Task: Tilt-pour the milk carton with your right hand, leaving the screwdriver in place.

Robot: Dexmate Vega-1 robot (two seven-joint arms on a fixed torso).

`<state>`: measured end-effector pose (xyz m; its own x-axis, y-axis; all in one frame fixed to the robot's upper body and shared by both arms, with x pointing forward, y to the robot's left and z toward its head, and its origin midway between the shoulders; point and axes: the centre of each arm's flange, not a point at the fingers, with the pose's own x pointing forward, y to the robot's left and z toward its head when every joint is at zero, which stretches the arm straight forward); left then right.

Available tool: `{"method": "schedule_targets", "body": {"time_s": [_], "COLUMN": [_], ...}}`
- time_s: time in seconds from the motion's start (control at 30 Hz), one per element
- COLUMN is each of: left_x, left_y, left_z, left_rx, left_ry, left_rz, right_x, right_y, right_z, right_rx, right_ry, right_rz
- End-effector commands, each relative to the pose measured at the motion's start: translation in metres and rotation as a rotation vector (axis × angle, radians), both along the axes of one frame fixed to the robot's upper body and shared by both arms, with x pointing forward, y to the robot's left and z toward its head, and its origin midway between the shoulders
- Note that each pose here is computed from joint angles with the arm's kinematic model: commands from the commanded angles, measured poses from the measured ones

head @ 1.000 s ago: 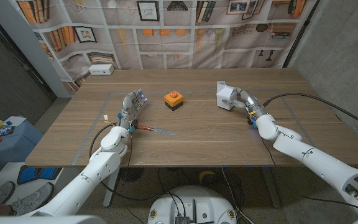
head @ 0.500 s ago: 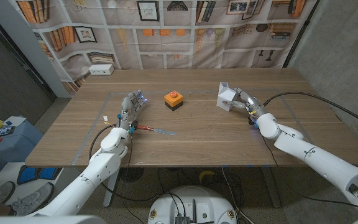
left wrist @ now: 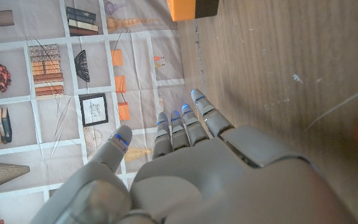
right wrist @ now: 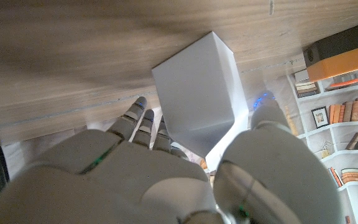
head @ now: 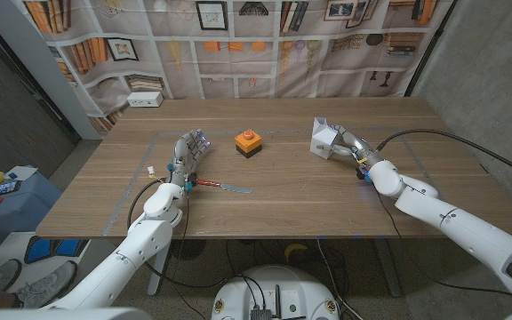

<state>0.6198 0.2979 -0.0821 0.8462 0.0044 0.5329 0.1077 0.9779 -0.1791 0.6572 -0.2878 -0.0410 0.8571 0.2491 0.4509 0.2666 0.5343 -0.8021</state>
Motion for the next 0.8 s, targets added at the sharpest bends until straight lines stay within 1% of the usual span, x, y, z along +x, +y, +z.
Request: {"method": "schedule_targets", "body": {"time_s": [0.03, 0.27, 0.5, 0.57, 0.8], "left_x": [0.0, 0.003, 0.005, 0.005, 0.01], "left_y": [0.002, 0.002, 0.002, 0.002, 0.004], "left_z": [0.002, 0.006, 0.008, 0.009, 0.016], "left_rx": [0.005, 0.011, 0.003, 0.004, 0.024], "left_ry": [-0.008, -0.015, -0.025, -0.028, -0.038], "left_rz": [-0.002, -0.011, -0.015, -0.016, -0.015], "right_x": [-0.004, -0.008, -0.017, -0.02, -0.026], "right_y": [-0.009, -0.02, -0.028, -0.031, -0.035], "right_z": [0.005, 0.009, 0.015, 0.018, 0.023], "right_rx": [-0.003, 0.026, 0.066, 0.093, 0.156], "right_ry": [0.031, 0.052, 0.041, 0.032, 0.016], "right_rz": [0.012, 0.059, 0.112, 0.124, 0.153]}}
